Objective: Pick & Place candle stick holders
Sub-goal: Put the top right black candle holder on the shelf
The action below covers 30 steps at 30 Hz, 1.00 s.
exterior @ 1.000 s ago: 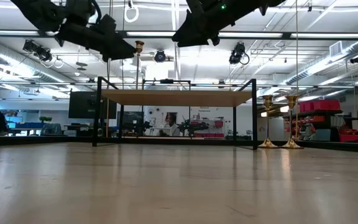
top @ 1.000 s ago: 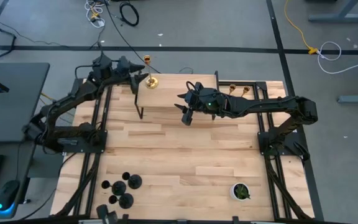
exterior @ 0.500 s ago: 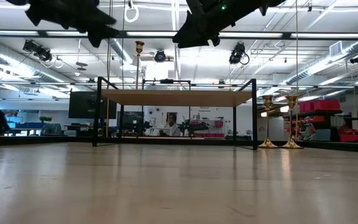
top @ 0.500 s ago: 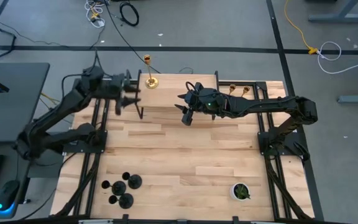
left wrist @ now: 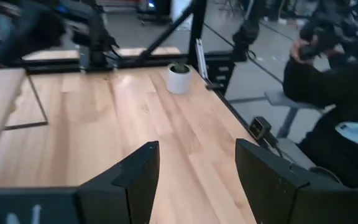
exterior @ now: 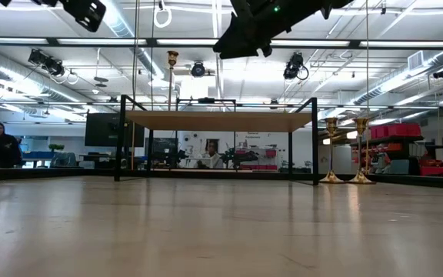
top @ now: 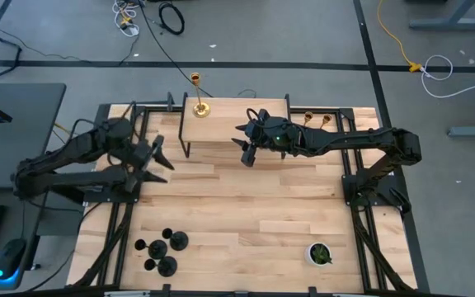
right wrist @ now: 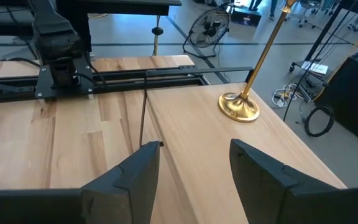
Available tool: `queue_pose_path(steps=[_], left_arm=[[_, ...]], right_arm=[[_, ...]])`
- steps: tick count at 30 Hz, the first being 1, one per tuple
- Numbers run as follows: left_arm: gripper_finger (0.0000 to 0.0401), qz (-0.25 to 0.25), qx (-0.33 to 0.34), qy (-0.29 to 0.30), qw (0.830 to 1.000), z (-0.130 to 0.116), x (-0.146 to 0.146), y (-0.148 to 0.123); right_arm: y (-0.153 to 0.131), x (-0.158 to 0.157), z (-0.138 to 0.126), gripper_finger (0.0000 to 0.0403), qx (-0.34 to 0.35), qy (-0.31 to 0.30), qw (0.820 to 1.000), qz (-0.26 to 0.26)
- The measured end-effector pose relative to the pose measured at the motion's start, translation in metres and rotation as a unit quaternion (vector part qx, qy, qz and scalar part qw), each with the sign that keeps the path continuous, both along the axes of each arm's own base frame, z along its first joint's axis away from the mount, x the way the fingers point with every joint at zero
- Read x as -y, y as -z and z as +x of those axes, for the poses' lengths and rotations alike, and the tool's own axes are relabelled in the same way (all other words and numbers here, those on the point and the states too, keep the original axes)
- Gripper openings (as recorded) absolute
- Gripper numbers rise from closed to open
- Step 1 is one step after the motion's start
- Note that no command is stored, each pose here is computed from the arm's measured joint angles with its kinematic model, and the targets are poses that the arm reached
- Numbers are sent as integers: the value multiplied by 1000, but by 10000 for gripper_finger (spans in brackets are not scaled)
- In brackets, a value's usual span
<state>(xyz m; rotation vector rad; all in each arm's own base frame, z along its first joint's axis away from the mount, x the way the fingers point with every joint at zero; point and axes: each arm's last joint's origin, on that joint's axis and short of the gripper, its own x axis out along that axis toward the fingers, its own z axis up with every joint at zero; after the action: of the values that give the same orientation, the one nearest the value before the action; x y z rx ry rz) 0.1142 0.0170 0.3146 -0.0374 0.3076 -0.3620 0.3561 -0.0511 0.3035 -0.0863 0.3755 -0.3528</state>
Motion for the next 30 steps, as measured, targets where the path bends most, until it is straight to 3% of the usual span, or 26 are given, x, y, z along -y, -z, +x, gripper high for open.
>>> queue_pose_path(steps=[10,21,30], left_arm=[[210,-21,-15,26,999,18,33,37],[210,-26,-9,32,999,17,69,52],[210,2,-15,32,999,6,95,56]], right_arm=[[1,0,0,197,-3,0,1000,1],[1,0,0,197,-3,-1,1000,1],[1,0,0,197,-3,-2,1000,1]])
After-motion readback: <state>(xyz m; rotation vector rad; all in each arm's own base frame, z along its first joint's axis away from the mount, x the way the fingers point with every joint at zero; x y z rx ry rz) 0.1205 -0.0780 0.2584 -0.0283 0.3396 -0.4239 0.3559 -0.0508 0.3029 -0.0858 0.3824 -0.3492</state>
